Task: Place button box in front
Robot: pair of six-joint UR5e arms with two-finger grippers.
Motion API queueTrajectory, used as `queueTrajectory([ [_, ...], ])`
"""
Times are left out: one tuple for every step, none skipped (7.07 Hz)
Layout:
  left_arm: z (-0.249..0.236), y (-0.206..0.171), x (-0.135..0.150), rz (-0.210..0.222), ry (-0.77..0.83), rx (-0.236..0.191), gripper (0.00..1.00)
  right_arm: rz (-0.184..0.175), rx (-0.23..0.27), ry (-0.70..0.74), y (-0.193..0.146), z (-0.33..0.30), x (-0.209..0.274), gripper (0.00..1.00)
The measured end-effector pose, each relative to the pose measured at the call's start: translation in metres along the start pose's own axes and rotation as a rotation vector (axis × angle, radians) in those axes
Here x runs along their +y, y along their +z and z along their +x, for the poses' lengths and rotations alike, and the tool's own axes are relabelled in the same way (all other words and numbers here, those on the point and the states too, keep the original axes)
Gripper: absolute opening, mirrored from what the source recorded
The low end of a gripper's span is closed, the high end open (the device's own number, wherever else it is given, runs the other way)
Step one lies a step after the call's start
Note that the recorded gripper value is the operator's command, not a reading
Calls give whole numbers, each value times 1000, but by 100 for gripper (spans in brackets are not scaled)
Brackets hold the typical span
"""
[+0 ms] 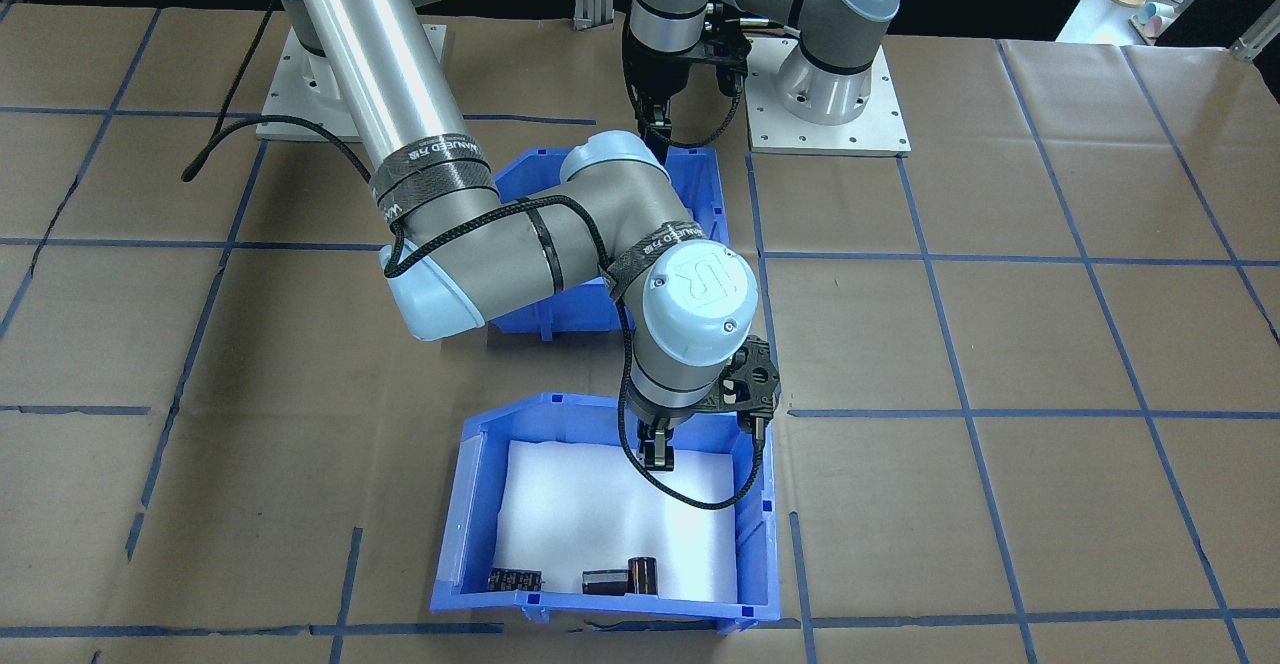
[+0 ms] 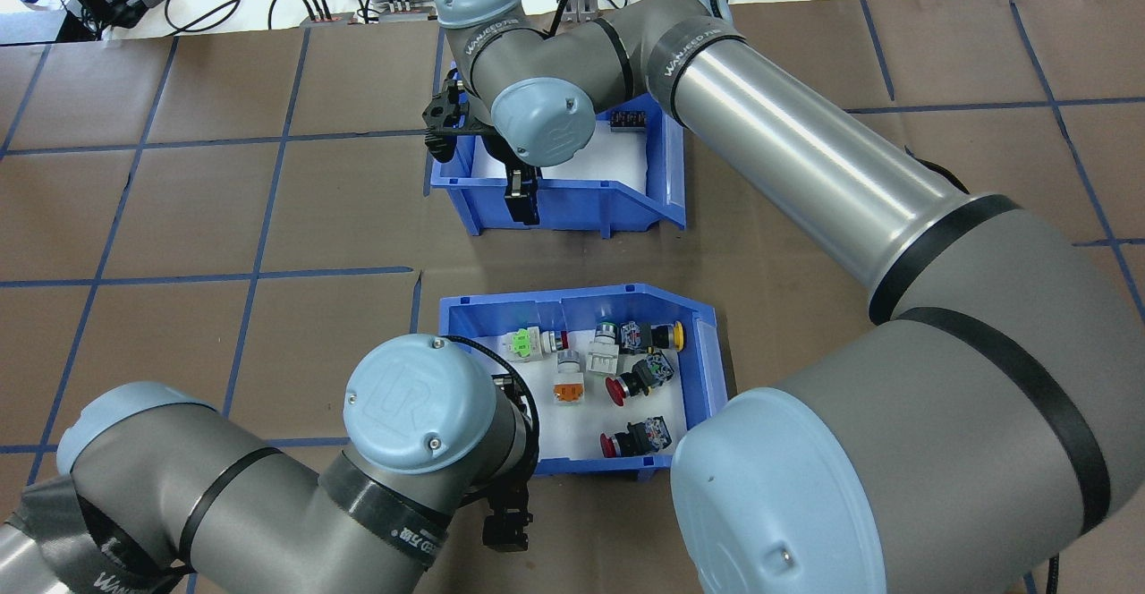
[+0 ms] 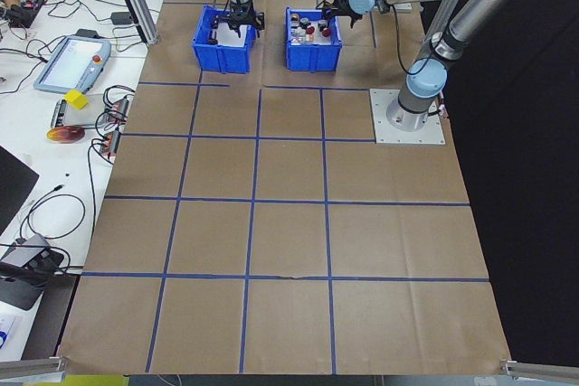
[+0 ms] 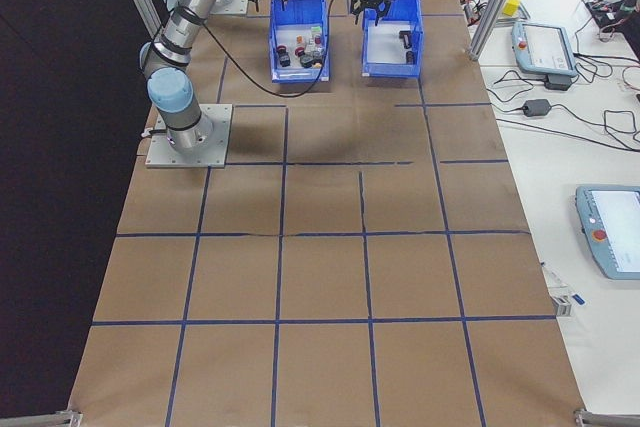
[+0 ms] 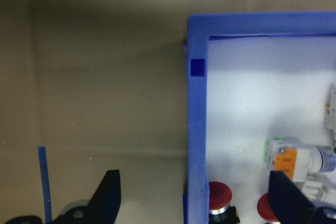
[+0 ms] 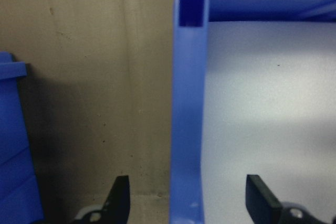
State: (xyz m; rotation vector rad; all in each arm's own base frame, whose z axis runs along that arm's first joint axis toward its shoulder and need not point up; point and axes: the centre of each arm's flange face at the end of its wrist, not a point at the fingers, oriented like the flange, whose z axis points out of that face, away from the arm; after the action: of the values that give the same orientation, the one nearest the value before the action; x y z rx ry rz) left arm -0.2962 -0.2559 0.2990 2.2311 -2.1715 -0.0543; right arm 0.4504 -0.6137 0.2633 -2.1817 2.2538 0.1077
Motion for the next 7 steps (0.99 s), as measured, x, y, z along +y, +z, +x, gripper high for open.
queueTrajectory([
  [2, 7, 2, 9, 1, -3, 97, 10, 23, -1, -6, 1, -1, 8],
  [6, 11, 4, 5, 0, 6, 97, 18, 40, -2, -14, 2, 0, 7],
  [10, 16, 8, -3, 0, 16, 95, 24, 53, -2, -21, 2, 1, 7],
  [14, 22, 12, -11, -6, 20, 87, 29, 69, 1, -33, 1, 5, 7],
  [15, 28, 15, -15, -13, 19, 84, 30, 92, 7, -49, 3, 15, 7],
  [14, 35, 18, -21, -22, 24, 59, 26, 112, 16, -66, 9, 36, 7],
  [11, 42, 19, -30, -42, 35, 23, 20, 122, 25, -79, 22, 66, 7],
])
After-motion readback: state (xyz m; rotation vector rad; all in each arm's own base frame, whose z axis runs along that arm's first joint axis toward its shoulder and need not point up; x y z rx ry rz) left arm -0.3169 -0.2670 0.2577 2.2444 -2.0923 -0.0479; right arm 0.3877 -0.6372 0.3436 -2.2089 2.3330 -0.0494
